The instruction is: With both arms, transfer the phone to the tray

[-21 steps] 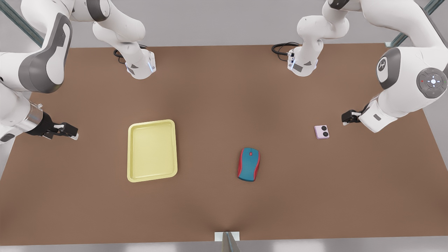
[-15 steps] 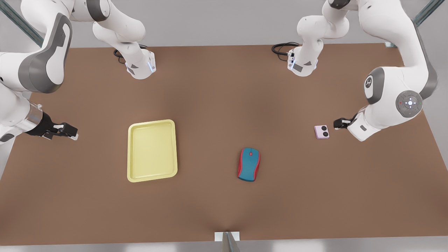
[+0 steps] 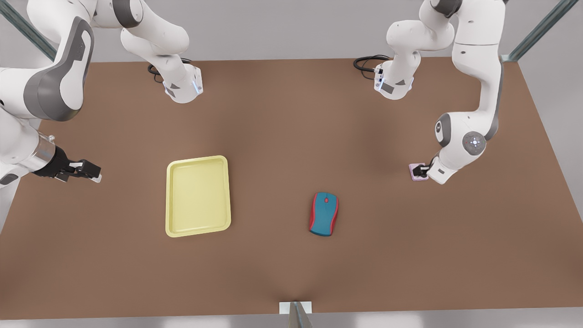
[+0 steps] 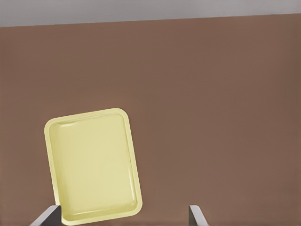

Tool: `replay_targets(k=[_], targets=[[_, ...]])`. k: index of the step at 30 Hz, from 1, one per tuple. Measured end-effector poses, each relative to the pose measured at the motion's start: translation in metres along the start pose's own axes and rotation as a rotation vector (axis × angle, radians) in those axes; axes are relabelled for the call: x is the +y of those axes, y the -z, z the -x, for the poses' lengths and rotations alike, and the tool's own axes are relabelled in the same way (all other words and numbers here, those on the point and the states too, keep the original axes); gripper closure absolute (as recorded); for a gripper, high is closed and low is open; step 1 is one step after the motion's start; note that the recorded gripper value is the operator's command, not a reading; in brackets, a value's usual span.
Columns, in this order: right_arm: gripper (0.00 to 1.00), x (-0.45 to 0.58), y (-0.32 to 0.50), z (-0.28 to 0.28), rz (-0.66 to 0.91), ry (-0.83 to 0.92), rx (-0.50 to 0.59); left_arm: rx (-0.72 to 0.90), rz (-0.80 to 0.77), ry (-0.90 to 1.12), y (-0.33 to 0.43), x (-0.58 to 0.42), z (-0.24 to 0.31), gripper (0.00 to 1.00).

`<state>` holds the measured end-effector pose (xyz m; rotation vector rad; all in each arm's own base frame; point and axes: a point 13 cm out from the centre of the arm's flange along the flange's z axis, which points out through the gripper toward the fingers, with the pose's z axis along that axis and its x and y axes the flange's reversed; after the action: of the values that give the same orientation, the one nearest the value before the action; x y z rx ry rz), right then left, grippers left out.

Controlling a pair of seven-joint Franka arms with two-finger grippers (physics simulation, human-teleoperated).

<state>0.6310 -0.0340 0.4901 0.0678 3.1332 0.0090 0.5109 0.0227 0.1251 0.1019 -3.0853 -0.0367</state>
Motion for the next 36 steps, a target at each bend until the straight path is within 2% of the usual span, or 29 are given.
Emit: replay_targets(k=[5,14,22,25,31,33,36], targets=[[0.0,-0.006,0.0,0.003,0.008,-0.012,-0.009,-0.023,0.006,0.04,-0.029,0.013,-0.003,0.0],[0.0,-0.024,0.002,0.037,0.024,-0.044,-0.129,-0.011,0.01,0.066,-0.065,0.018,-0.034,0.0],[0.0,-0.029,0.007,0.047,0.048,-0.061,-0.177,0.012,0.017,0.034,-0.084,0.019,-0.048,0.0],[0.0,-0.028,0.011,0.046,0.052,-0.061,-0.18,0.025,0.019,0.023,-0.092,0.02,-0.052,0.0],[0.0,-0.019,0.005,0.028,0.049,-0.043,-0.106,0.039,0.022,0.005,-0.102,0.021,-0.055,0.0],[0.0,-0.019,0.004,0.024,0.048,-0.042,-0.091,0.04,0.022,0.002,-0.103,0.021,-0.056,0.13],[0.0,-0.018,0.002,0.021,0.047,-0.04,-0.076,0.039,0.024,-0.003,-0.103,0.022,-0.056,0.18]])
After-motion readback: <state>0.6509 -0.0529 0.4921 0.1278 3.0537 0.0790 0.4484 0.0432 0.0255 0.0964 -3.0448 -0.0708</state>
